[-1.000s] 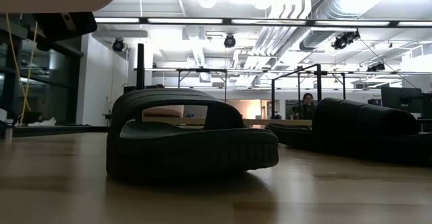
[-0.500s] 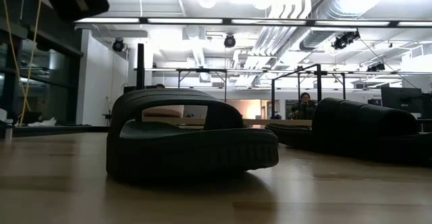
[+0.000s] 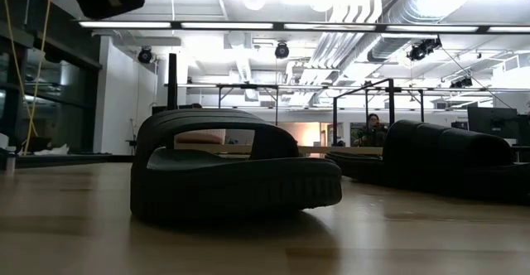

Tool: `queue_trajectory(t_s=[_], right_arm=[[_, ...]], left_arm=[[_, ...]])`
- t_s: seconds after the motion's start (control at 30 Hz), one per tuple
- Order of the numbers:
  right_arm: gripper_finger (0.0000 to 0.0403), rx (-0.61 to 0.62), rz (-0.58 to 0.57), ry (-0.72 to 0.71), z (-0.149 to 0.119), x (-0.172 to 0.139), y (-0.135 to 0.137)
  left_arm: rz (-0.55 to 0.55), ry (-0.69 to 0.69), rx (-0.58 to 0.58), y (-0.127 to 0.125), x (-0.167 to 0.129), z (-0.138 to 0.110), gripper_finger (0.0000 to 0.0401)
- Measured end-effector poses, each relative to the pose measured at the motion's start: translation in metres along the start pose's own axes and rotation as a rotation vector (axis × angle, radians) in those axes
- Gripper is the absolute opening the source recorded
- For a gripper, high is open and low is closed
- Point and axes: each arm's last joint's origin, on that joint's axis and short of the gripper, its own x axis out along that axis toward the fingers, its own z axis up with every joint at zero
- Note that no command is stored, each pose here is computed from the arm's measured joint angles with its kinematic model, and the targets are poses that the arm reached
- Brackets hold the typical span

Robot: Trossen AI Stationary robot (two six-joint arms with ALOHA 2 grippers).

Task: Pick and place slides into the shelf
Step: Put the pink slide on the shelf

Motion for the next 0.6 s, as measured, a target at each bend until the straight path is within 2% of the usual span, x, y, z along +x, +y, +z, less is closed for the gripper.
queue_trajectory(t_s=[0.2, 0.43, 0.6], right_arm=[[0.0229, -0.021, -0.013, 0.007, -0.001, 0.004, -0.003], [0.0228, 0.027, 0.024, -0.014, -0.002, 0.009, -0.006], [0.0196, 0.040, 0.023, -0.019, -0.001, 0.009, -0.007]], left_arm=[[0.007, 0.038, -0.017, 0.009, 0.015, -0.001, 0.0012], [-0.076, 0.040, 0.008, 0.005, 0.021, 0.004, 0.0012], [-0.088, 0.020, 0.033, -0.002, 0.020, 0.010, 0.0012]])
